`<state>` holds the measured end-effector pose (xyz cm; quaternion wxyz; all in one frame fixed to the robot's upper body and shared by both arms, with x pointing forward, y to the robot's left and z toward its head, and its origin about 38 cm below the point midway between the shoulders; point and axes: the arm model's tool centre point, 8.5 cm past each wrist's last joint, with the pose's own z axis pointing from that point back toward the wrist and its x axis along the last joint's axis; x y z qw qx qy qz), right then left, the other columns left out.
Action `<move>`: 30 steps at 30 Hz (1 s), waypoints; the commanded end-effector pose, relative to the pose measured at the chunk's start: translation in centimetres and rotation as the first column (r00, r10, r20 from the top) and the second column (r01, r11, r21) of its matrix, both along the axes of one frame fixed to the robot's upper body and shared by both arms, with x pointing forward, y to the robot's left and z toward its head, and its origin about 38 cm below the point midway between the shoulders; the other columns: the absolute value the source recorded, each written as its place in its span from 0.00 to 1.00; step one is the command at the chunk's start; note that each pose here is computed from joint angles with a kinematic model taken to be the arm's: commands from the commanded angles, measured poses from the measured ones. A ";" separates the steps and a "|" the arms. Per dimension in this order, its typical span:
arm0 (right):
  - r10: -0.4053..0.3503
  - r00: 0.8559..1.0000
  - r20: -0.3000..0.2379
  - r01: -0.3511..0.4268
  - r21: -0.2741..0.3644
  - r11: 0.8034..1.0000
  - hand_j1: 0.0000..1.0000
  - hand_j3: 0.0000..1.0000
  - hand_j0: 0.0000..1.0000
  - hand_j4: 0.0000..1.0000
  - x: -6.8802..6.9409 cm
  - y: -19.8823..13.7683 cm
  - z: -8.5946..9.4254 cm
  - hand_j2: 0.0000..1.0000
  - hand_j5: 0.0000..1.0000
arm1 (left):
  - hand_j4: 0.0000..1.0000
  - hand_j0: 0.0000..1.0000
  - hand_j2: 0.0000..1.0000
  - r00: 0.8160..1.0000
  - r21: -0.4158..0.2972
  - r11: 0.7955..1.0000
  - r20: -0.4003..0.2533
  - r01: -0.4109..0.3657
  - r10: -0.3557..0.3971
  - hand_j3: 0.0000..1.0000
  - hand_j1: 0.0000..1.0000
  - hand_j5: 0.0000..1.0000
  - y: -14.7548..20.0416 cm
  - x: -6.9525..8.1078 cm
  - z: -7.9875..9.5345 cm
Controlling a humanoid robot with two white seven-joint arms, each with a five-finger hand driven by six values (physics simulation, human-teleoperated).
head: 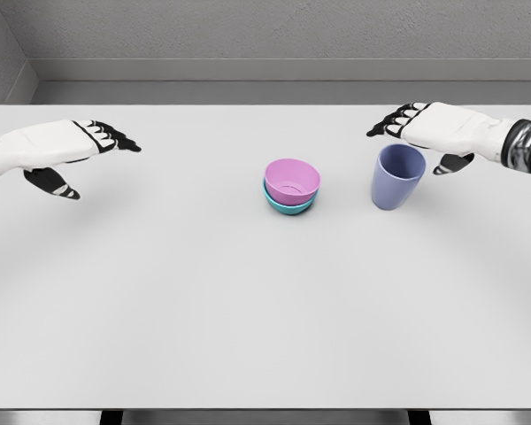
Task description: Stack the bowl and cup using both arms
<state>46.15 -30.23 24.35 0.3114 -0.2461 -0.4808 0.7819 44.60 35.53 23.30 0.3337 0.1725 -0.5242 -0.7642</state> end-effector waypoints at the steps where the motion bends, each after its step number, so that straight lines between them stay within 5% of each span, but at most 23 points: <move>1: 0.002 1.000 -0.001 -0.002 0.003 1.000 1.00 1.00 1.00 1.00 0.0 0.1 0.0 1.00 1.00 | 1.00 1.00 1.00 1.000 -0.006 1.000 0.001 -0.004 0.004 1.00 1.00 1.00 0.1 0.0 0.1; 16: -0.002 0.997 -0.072 0.001 -0.004 1.000 1.00 1.00 1.00 1.00 0.4 0.0 -2.7 1.00 1.00 | 1.00 1.00 1.00 1.000 -0.001 1.000 -0.003 -0.004 0.004 1.00 1.00 1.00 0.1 0.0 0.0; 30: 0.003 0.997 -0.072 -0.003 0.012 1.000 1.00 1.00 1.00 1.00 0.7 0.6 -2.8 1.00 1.00 | 1.00 1.00 1.00 1.000 -0.002 1.000 -0.004 -0.002 0.002 1.00 1.00 1.00 0.0 0.0 -0.1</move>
